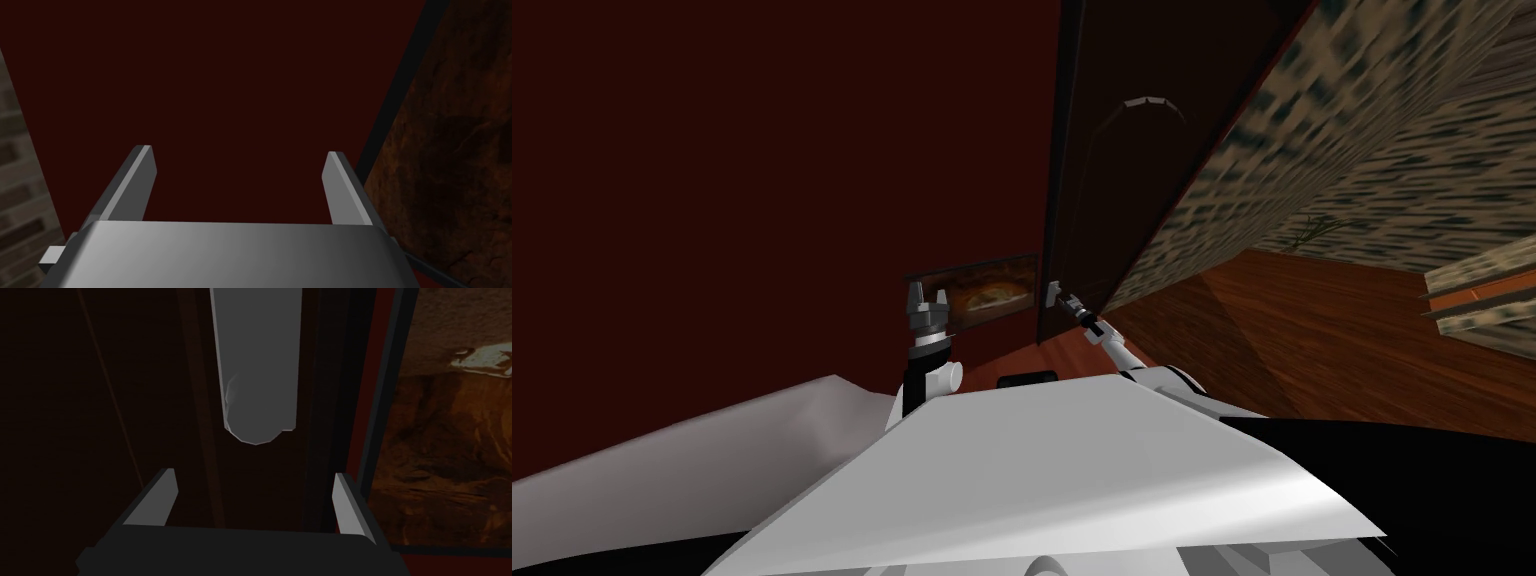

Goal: Pull the door open

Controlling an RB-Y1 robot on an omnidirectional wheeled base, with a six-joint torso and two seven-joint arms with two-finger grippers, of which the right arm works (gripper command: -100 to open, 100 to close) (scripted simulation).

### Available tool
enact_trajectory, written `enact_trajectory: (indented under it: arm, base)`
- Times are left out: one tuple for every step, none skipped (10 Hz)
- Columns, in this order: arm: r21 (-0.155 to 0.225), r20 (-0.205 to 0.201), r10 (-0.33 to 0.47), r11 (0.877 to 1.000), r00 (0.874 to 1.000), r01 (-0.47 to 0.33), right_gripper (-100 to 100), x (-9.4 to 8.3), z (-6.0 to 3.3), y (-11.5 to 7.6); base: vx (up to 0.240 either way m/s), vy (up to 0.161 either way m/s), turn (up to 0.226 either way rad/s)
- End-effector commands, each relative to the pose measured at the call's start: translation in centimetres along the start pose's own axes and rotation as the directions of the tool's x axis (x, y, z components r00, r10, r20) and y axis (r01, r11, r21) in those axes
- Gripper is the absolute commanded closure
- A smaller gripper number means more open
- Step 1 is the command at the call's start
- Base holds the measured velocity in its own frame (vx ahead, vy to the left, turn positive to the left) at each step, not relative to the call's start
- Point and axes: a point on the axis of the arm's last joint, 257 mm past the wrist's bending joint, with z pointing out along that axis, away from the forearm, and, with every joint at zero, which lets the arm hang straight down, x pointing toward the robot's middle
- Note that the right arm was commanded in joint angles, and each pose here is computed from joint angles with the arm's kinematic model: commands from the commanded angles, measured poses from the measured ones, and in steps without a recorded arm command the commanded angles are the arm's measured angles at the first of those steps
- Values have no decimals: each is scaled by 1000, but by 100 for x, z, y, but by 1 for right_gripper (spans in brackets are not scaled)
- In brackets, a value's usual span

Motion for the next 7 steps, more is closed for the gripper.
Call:
enact_trajectory:
  arm:
    - [7,-1,0,1000,1000,0,-100,8,7,-5]
    - [11,-1,0,1000,1000,0,-100,12,11,-7]
    - [14,-1,0,1000,1000,0,-100,16,15,-9]
    - [16,-2,0,1000,1000,0,-100,20,18,-10]
    - [14,-1,0,1000,1000,0,-100,18,17,-8]
    - [14,-1,0,1000,1000,0,100,18,17,-8]
    - [14,-1,0,1000,1000,0,100,18,17,-8]
  base:
    - [242,39,43]
    - [216,49,39]
    - [197,40,29]
    - [230,24,29]
    - [107,8,-5]
    - [-27,0,-7]
    - [-52,-3,8]
